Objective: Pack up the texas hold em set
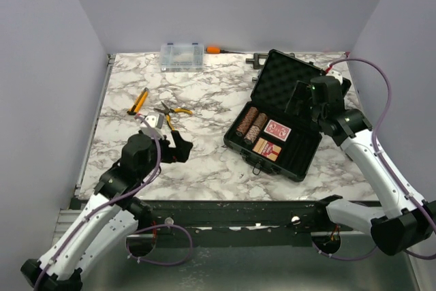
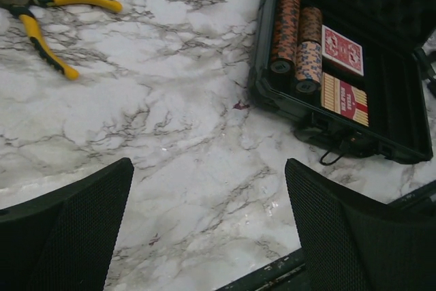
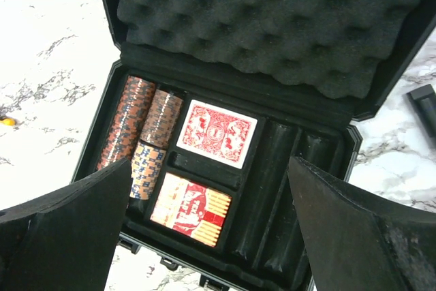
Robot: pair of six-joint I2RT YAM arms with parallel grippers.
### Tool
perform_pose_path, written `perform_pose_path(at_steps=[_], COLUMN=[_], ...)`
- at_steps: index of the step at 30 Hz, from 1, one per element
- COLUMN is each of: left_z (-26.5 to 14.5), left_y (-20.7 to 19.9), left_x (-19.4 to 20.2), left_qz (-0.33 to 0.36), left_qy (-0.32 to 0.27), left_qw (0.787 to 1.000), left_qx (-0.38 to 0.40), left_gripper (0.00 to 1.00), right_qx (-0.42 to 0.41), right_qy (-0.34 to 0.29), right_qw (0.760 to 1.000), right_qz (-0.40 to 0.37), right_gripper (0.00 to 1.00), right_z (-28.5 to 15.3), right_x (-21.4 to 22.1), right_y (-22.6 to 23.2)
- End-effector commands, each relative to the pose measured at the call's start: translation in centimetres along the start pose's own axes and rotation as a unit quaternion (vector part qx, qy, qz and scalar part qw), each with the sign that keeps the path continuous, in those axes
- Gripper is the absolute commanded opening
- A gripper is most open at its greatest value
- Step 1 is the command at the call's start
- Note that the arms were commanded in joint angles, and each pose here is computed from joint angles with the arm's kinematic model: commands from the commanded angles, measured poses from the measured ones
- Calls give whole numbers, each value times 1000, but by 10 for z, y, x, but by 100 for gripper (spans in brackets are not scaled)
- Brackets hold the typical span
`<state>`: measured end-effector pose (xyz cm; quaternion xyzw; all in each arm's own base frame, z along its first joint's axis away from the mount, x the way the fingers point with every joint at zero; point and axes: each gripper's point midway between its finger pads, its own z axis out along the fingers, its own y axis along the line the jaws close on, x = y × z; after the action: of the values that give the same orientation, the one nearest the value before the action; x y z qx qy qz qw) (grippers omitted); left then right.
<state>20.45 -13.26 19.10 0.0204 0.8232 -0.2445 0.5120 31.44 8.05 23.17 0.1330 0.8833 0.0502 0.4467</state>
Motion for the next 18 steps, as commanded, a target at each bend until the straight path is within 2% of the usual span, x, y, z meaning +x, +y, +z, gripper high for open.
perform_pose_path(at_steps=[1, 4, 9, 16, 18], left_z=[21, 41, 74, 112, 120], left_y=[-49, -63, -87, -112, -111], left_x=[-13, -9, 1, 16, 20], left_qz=[-25, -51, -78, -86, -92], left_qy=[30, 59, 94, 146, 163], left_qw=[994, 990, 984, 980, 979], left_qx=[98, 114, 132, 107, 75], left_gripper=[87, 79, 53, 56, 58], right_qx=[27, 25, 25, 13, 10], right_qy=[0, -2, -14, -6, -5], right_qw=[999, 999, 999, 1000, 1000], right_qz=[-18, -26, -29, -23, -19], right_gripper=[100, 100, 100, 100, 100], right_z=[-6, -8, -12, -14, -16], right_x=[6, -2, -15, -12, -11], right_y=[-15, -13, -10, -6, -5])
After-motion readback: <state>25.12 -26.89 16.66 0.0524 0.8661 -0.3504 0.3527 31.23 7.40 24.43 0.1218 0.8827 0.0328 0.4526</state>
